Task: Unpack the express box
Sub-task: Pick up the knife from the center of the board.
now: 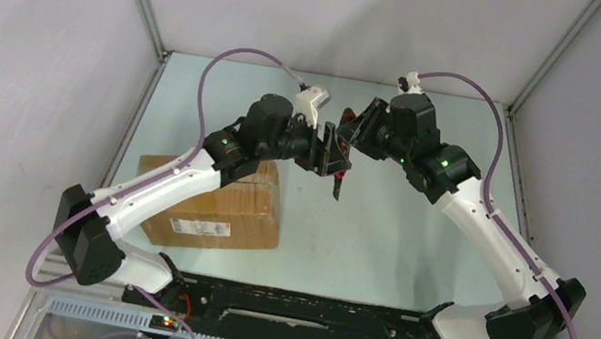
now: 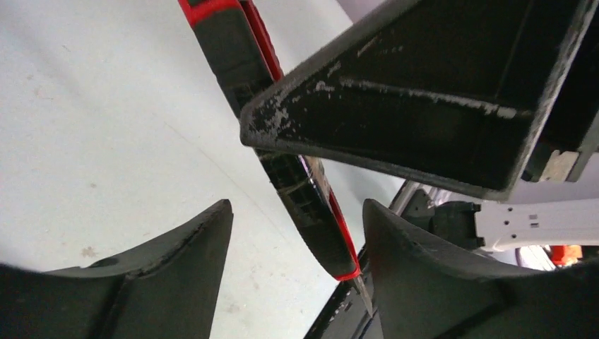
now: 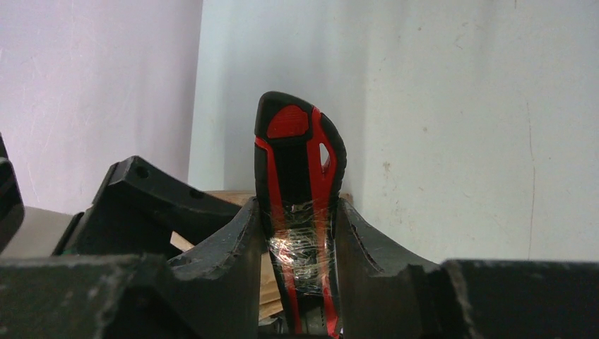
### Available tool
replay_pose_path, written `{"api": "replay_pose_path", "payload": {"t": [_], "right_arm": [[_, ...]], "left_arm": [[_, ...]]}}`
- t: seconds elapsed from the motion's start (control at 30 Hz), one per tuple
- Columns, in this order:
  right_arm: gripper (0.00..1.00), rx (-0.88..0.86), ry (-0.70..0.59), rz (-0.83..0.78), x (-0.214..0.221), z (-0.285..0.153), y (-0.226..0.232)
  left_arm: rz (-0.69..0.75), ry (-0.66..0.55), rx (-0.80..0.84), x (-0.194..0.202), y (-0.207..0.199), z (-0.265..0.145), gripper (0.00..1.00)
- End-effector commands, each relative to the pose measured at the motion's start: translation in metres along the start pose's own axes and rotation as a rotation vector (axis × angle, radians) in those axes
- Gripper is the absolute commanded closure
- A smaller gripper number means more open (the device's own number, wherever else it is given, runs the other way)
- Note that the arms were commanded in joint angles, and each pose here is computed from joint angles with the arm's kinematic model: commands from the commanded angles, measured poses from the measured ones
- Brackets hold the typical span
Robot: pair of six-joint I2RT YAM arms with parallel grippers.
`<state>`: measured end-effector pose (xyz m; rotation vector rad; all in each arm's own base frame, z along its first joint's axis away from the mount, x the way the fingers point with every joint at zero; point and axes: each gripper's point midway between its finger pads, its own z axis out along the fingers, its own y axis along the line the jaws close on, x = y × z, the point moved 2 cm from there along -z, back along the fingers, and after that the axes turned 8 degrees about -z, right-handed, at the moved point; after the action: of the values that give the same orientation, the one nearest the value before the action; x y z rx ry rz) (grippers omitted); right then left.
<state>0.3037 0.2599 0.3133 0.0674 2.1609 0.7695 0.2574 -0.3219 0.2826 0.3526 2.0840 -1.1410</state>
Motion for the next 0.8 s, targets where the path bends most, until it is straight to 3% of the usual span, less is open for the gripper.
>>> {"api": "replay_pose_path", "payload": {"t": [0.0,0.23,0.3,0.37,0.4,0.5,0.57,0.77], "right_arm": [[1.0,-0.037,-0.071,0.016,-0.013,-0.023,0.015],[1.0,-0.039,-0.094,0.014,-0.016,-0.03,0.017],[1.0,-0.055,-0.093,0.003,-0.016,-0.032,0.019],[0.98,-0.076,-0.098,-0.019,-0.016,-0.035,0.02],[0.89,-0.092,-0.106,-0.033,-0.016,-0.038,0.021],[0.47,-0.181,-0.141,-0.086,-0.016,-0.049,0.025],[0.29,-0.273,-0.175,-0.101,-0.016,-0.058,0.026],[0.2,-0.455,-0.265,-0.025,-0.023,-0.084,0.017]], "left_arm": [[0.046,-0.08,0.06,-0.012,-0.013,-0.008,0.37],[0.025,-0.045,0.122,0.0,-0.021,-0.005,0.74],[0.022,-0.04,0.135,0.001,-0.023,-0.006,0.95],[0.022,-0.037,0.158,0.0,-0.027,-0.008,1.0],[0.021,-0.035,0.179,0.0,-0.031,-0.01,1.0],[-0.007,-0.033,0.29,-0.004,-0.051,-0.019,1.0],[-0.024,-0.036,0.379,-0.006,-0.066,-0.027,1.0],[-0.106,-0.03,0.56,-0.009,-0.093,-0.045,1.0]]}}
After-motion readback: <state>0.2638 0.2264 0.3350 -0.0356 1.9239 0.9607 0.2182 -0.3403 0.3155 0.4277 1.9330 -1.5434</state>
